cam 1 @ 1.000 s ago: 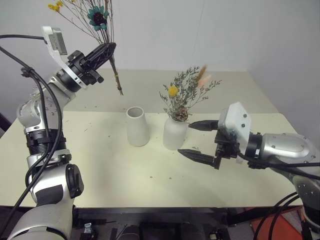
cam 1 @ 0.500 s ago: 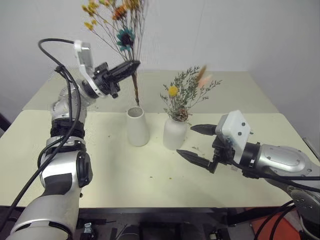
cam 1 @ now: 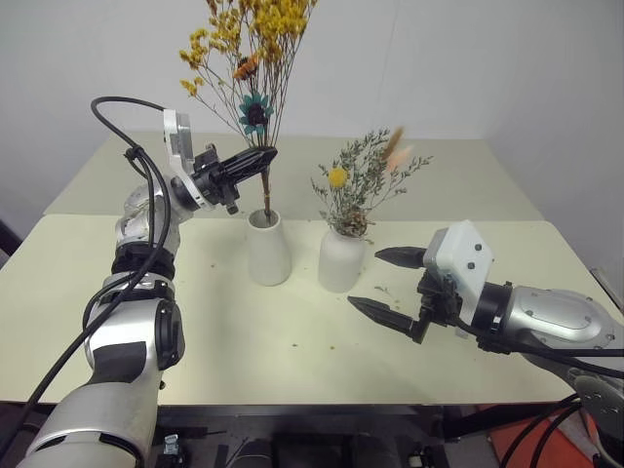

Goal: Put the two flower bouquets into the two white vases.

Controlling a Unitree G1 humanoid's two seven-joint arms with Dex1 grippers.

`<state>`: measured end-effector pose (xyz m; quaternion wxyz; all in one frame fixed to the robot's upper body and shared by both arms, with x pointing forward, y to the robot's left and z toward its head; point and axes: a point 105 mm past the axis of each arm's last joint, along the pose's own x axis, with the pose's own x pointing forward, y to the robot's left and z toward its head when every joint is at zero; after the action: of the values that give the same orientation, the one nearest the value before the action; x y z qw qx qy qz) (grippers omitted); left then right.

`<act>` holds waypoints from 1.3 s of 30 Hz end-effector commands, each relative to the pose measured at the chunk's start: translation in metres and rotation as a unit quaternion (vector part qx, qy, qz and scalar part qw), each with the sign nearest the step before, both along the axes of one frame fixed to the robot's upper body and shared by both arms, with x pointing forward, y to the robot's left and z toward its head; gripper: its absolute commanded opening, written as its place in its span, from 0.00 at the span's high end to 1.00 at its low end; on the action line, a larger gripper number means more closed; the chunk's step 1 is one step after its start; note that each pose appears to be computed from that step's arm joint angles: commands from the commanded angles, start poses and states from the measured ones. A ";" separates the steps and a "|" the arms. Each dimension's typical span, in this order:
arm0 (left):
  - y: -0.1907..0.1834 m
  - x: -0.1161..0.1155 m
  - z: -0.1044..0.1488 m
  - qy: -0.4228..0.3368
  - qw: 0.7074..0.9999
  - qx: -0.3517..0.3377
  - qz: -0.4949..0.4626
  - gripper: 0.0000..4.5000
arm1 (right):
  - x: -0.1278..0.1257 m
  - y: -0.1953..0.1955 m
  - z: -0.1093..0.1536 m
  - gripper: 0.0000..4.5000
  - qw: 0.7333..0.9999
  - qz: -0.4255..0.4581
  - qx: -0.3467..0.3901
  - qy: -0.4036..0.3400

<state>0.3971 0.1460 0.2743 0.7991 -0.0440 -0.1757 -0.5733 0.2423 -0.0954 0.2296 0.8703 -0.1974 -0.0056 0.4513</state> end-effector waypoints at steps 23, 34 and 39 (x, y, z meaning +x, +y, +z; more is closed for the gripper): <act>0.017 -0.025 -0.009 -0.073 0.997 0.029 -0.006 0.35 | 0.003 -0.002 0.004 0.00 1.000 0.001 0.000 -0.012; 0.045 -0.021 -0.014 -0.043 0.989 0.075 0.116 0.01 | 0.008 -0.002 0.005 0.00 1.000 0.003 0.006 -0.013; 0.044 -0.016 0.003 -0.057 0.988 0.039 0.138 0.01 | 0.010 0.001 0.005 0.00 1.000 0.012 0.006 -0.014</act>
<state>0.3840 0.1895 0.2586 0.8648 0.0441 -0.1705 -0.4702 0.2539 -0.0959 0.2238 0.8680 -0.1899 0.0072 0.4588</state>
